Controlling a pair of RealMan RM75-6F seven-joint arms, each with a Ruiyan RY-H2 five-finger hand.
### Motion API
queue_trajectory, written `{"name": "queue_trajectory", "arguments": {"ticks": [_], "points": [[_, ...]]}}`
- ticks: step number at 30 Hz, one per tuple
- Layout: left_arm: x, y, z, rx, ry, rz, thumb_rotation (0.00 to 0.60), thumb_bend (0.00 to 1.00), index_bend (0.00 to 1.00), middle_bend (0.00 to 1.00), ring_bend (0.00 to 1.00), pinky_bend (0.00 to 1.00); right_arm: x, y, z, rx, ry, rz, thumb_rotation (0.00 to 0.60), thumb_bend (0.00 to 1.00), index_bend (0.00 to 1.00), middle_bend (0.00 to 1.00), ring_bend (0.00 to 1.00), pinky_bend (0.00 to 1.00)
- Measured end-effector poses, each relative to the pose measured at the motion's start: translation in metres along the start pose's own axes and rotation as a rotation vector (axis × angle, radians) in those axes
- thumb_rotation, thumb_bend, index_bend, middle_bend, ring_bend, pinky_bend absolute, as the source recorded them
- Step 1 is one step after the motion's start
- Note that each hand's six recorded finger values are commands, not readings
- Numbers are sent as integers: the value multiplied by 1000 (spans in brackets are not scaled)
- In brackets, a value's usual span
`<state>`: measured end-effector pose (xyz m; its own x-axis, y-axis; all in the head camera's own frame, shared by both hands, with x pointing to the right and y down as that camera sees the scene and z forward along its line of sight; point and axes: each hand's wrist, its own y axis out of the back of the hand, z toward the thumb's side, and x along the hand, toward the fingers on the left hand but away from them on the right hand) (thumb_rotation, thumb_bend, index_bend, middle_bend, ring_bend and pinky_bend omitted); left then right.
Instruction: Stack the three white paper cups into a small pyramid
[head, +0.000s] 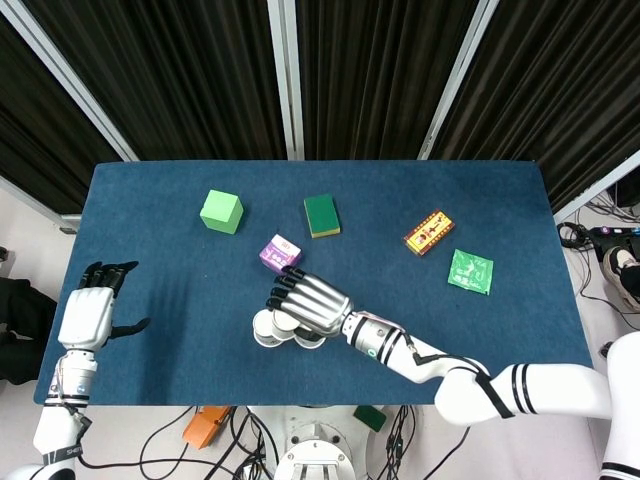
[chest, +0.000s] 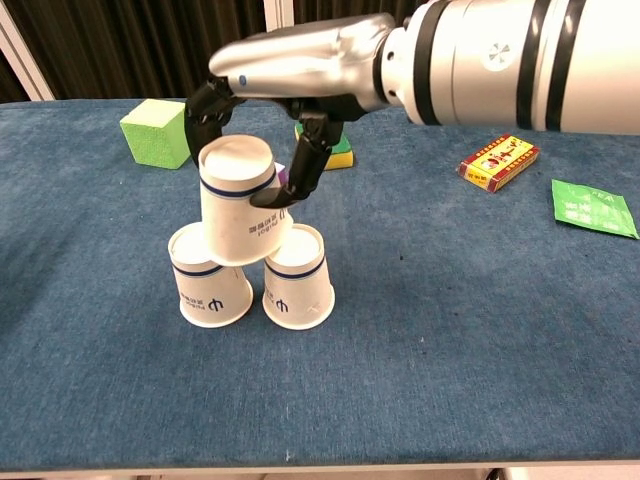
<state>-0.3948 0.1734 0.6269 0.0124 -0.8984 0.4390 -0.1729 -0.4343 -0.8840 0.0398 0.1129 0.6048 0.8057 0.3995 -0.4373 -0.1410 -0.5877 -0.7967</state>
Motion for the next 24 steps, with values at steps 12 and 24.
{"name": "queue_trajectory", "arguments": {"ticks": [12,24], "points": [[2,-1,2,2,-2,4,600,64,165,193,108,101,-5,-3,3,-6,4,1,600,528,275,325,191,172],[4,1,0,5,5,5,600,64,165,192,108,89,8,7,-2,6,-3,-40,600,527,73,177,79,122]]}}
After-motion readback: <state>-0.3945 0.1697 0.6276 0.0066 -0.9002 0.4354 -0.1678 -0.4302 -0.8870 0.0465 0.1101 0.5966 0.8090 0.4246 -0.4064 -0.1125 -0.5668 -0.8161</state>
